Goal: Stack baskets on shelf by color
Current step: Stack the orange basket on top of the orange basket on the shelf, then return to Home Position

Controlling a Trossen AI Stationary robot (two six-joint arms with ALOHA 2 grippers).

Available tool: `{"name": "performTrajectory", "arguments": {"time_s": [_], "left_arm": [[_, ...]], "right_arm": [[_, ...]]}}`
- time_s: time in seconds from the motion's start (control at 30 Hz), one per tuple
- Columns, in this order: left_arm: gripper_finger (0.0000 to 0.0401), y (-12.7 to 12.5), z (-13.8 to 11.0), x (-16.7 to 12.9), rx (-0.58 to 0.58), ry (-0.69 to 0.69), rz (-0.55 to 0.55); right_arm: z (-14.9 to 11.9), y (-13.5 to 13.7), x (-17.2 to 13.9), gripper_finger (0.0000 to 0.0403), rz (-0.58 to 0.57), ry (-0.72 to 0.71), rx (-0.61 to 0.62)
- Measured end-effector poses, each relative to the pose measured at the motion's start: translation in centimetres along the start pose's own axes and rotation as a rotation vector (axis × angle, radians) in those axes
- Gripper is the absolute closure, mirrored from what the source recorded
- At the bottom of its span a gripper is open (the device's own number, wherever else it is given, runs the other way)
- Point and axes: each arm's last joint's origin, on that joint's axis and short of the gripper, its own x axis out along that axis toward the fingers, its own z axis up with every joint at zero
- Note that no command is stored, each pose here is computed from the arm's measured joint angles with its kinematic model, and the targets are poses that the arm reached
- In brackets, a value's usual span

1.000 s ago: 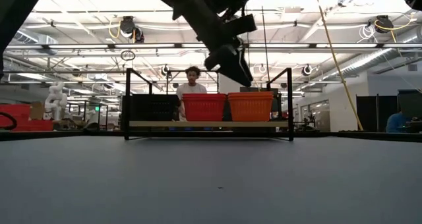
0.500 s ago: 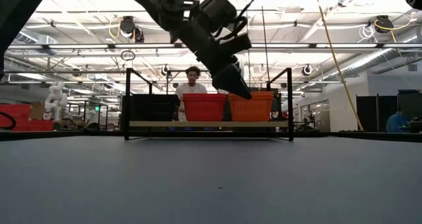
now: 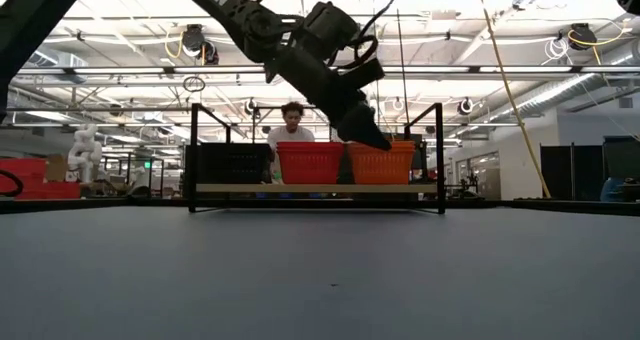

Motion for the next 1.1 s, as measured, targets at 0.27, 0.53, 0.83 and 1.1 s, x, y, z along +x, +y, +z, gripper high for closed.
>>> {"name": "performTrajectory", "arguments": {"time_s": [0.27,0.53,0.83,1.1], "left_arm": [[0.0206,-1.4,1.4,-0.4,0.025,-0.063,-0.024],[0.0206,-2.8,6.3,-5.9,0.011,-0.146,-0.023],[0.0249,-4.2,5.9,-11.9,-0.112,-0.228,-0.048],[0.0331,-3.6,-0.4,-20.2,-0.295,-0.374,0.095]], "right_arm": [[0.0,0.0,0.0,0.0310,0.000,0.000,-0.001],[-1.2,0.0,0.7,0.0310,-0.034,0.005,-0.016],[-3.8,-2.1,5.1,0.0324,0.207,0.009,-0.112],[-4.4,-5.2,8.7,0.0355,0.210,0.018,-0.097]]}}
